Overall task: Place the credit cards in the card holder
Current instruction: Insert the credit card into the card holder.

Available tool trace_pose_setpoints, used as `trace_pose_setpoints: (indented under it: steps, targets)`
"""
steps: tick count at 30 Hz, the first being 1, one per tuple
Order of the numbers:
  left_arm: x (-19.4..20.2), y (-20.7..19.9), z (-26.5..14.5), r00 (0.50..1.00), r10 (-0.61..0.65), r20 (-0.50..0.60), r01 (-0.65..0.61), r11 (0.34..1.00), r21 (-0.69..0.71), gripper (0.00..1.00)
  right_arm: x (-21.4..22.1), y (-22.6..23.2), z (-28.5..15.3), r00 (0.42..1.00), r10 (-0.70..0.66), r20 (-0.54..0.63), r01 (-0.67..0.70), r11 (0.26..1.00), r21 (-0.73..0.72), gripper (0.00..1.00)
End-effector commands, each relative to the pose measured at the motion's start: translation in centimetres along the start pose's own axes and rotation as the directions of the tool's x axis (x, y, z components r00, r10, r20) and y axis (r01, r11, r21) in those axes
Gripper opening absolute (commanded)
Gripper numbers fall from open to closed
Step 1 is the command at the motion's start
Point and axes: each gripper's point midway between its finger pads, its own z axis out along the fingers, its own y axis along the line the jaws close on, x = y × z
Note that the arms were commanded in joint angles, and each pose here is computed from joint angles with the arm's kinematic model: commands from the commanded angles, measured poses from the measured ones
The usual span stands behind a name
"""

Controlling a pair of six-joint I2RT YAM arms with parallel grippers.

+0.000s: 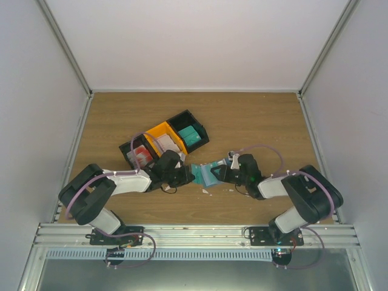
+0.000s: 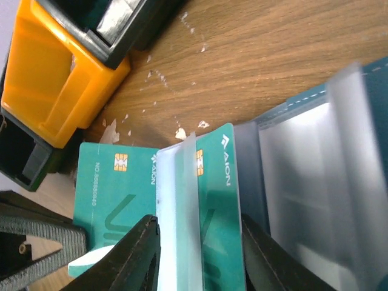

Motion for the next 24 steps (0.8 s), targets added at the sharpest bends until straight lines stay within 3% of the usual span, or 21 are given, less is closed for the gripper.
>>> trace_pose_setpoints:
  steps: [1, 5, 8, 16, 24]
  targets:
    - [0.9, -0.7, 0.4, 0.999, 0.039, -0.024, -0.038, 0.998, 0.041, 0.00, 0.7, -1.2, -0.5, 0.999, -0.027, -0.016, 0.029, 0.993, 0.113, 0.39]
    - [1.0, -0.9, 0.7, 0.998, 0.050, -0.032, -0.048, 0.998, 0.045, 0.00, 1.2, -1.5, -0.6, 0.999, -0.048, -0.024, 0.052, 0.983, 0.174, 0.55]
    - [1.1, -0.9, 1.0, 0.998, 0.055, -0.041, -0.053, 0.997, 0.050, 0.00, 1.7, -1.9, -0.3, 0.997, -0.070, -0.040, 0.078, 0.971, 0.225, 0.61]
    - [0.9, -1.0, 1.0, 0.997, 0.065, -0.033, -0.064, 0.997, 0.045, 0.00, 2.4, -1.8, 0.6, 0.981, -0.164, -0.099, 0.189, 0.922, 0.338, 0.64]
    - [0.4, -1.1, 0.6, 0.996, 0.086, -0.010, -0.086, 0.996, 0.028, 0.00, -0.1, -0.3, -0.5, 0.962, -0.254, -0.096, 0.272, 0.892, 0.361, 0.73]
